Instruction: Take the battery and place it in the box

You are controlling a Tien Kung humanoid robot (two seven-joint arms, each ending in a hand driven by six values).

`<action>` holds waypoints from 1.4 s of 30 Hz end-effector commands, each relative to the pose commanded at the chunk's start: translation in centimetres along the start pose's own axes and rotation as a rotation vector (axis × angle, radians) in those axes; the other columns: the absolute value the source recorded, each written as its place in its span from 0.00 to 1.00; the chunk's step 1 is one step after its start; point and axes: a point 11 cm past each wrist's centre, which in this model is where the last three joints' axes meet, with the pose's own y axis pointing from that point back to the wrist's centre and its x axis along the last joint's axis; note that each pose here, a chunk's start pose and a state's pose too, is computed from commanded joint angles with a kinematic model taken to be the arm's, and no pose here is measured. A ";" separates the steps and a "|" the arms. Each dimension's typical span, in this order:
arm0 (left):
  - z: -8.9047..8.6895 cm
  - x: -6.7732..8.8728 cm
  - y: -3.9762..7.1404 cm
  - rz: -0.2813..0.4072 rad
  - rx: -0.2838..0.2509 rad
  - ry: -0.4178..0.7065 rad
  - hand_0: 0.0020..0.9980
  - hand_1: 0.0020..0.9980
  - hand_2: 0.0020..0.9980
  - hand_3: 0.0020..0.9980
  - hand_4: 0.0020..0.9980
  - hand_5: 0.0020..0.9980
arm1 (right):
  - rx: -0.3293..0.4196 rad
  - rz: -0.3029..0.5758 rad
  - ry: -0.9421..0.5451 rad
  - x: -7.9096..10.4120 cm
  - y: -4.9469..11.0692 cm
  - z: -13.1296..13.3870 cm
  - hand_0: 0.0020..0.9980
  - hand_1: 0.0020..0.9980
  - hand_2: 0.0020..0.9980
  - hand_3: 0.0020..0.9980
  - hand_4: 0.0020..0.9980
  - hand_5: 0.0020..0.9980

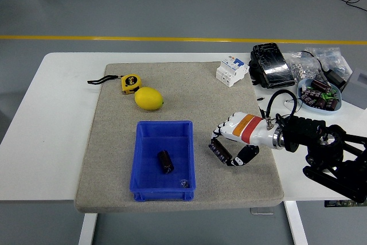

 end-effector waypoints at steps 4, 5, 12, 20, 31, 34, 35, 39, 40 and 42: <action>-0.4 0.0 0.0 0.005 0.006 0.009 0.60 0.57 0.64 0.58 0.64 0.59 | -0.020 0.045 -0.010 1.5 -0.4 0.3 0.58 0.57 0.67 0.42 0.76 0.36; -0.5 0.1 0.0 0.007 0.008 0.011 0.60 0.57 0.64 0.58 0.64 0.59 | -0.019 0.062 -0.020 2.1 -0.6 0.2 0.58 0.57 0.67 0.42 0.76 0.36; -1.0 0.2 -0.1 0.011 0.018 0.005 0.60 0.57 0.64 0.58 0.64 0.59 | 0.046 0.173 -0.049 6.3 -2.8 -2.7 0.58 0.57 0.67 0.42 0.75 0.35; -0.9 0.4 -0.1 0.013 0.016 0.000 0.60 0.57 0.64 0.58 0.64 0.60 | 0.111 0.185 -0.041 7.7 -4.9 -6.0 0.58 0.58 0.71 0.69 0.79 0.35; -0.1 0.4 -0.1 0.012 0.002 -0.001 0.60 0.56 0.64 0.58 0.64 0.60 | 0.093 0.138 -0.044 7.2 -5.4 -6.1 0.62 0.63 0.78 0.94 0.88 0.35; -0.2 0.4 -0.1 0.010 0.003 -0.003 0.60 0.56 0.64 0.58 0.64 0.60 | 0.085 0.143 -0.050 7.2 -5.5 -5.9 0.66 0.68 0.91 1.00 1.00 0.40; -0.2 0.4 -0.1 0.010 0.003 -0.003 0.60 0.56 0.64 0.58 0.64 0.60 | 0.086 0.147 -0.050 7.3 -5.5 -5.9 0.66 0.68 0.91 1.00 1.00 0.40; -0.3 0.4 -0.1 0.010 0.006 -0.004 0.60 0.56 0.64 0.59 0.64 0.60 | 0.095 0.176 -0.053 8.1 -5.3 -6.0 0.68 0.70 0.94 1.00 1.00 0.42; -0.3 0.4 -0.1 0.010 0.006 -0.004 0.60 0.56 0.64 0.59 0.64 0.60 | 0.096 0.185 -0.055 8.4 -5.2 -5.9 0.68 0.70 0.94 1.00 1.00 0.42; -0.4 0.4 -0.1 0.011 0.008 -0.003 0.60 0.56 0.64 0.59 0.64 0.60 | 0.096 0.203 -0.060 9.0 -5.1 -5.8 0.68 0.70 0.94 1.00 1.00 0.42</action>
